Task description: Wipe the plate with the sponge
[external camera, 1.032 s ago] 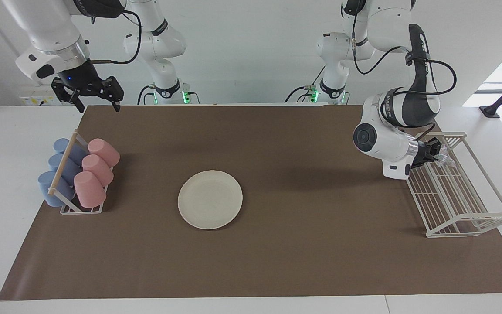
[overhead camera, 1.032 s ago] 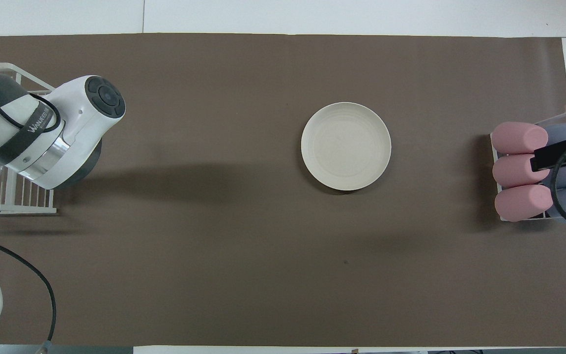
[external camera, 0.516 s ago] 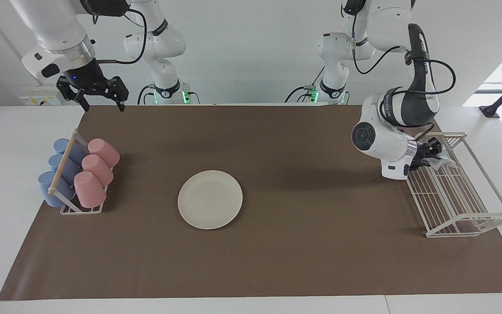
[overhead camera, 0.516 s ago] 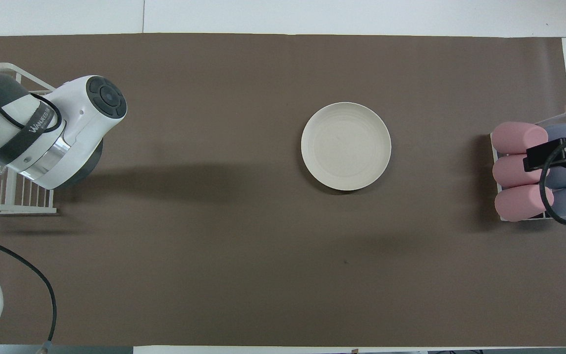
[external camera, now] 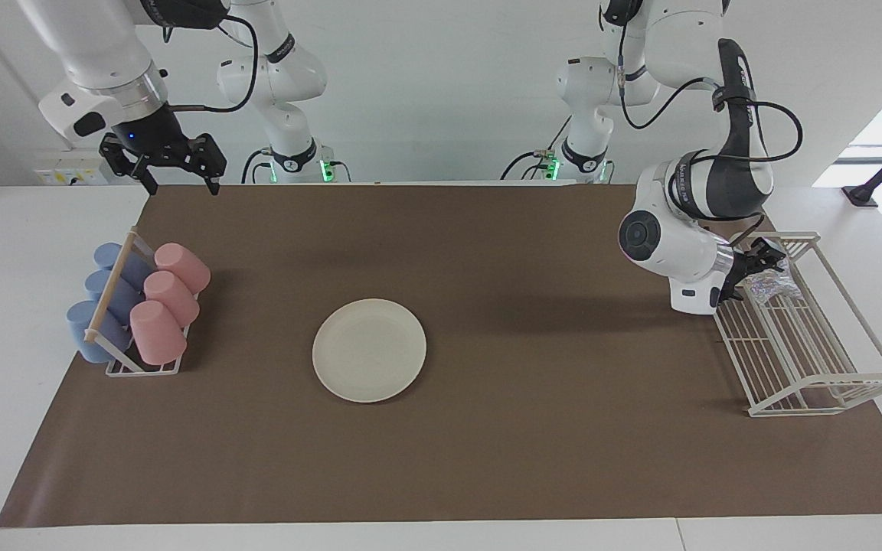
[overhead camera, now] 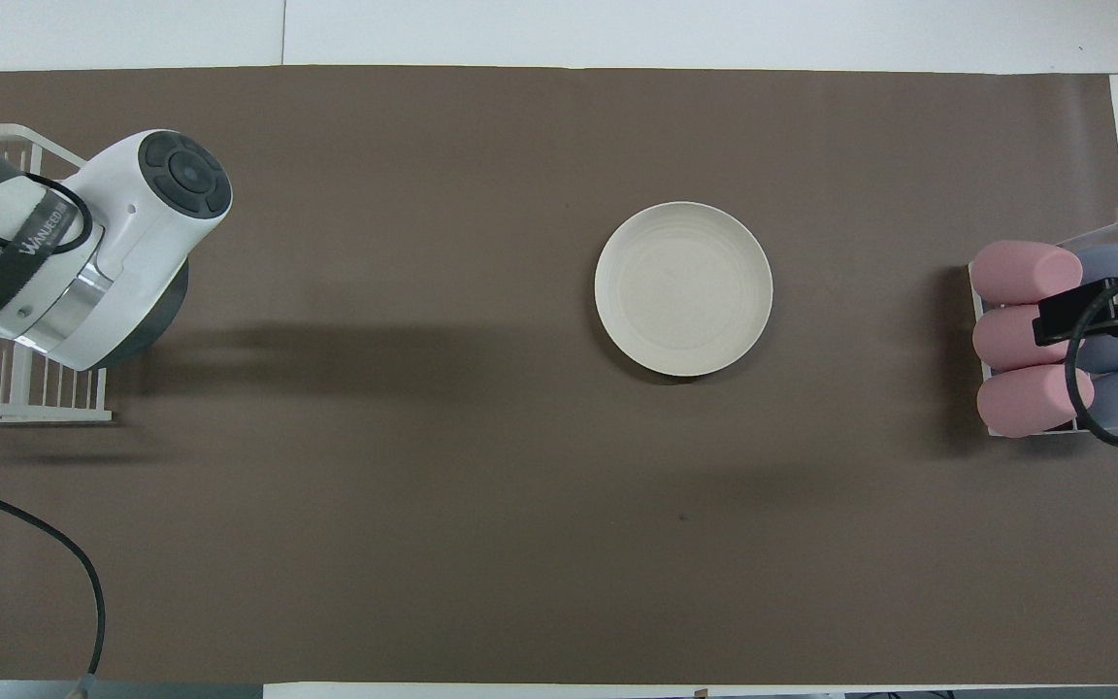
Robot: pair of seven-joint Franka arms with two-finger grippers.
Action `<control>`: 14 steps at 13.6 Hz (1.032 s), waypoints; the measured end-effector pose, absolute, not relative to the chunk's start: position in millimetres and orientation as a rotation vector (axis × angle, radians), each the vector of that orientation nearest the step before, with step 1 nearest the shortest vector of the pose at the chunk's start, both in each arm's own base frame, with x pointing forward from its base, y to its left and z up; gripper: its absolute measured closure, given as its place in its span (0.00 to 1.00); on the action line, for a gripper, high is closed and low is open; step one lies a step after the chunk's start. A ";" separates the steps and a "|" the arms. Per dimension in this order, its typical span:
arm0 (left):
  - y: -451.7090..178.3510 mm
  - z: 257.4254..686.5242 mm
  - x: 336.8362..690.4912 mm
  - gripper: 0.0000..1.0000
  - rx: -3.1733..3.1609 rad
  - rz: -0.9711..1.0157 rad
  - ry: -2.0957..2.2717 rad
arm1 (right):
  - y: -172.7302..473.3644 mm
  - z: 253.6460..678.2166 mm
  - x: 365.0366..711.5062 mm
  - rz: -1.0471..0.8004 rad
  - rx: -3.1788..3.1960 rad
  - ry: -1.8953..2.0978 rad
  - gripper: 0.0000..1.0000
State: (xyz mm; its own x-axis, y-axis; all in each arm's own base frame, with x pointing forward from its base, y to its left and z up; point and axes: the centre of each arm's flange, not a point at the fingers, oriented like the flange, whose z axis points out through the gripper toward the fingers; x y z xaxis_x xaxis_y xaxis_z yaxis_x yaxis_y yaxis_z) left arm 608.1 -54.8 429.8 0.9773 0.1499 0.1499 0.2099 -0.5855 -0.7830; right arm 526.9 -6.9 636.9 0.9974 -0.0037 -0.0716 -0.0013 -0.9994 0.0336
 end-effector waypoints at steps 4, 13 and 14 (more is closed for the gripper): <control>-47.7 494.9 613.9 0.00 -2.438 -0.057 -0.304 | -6.9 638.1 526.6 -0.112 3.106 -0.004 0.00; -28.9 625.9 523.6 0.00 -3.045 0.081 -0.290 | 16.3 645.9 520.6 -0.130 3.102 0.055 0.00; -33.0 626.2 516.8 0.00 -3.076 0.093 -0.283 | 15.7 645.4 519.7 -0.141 3.102 0.053 0.00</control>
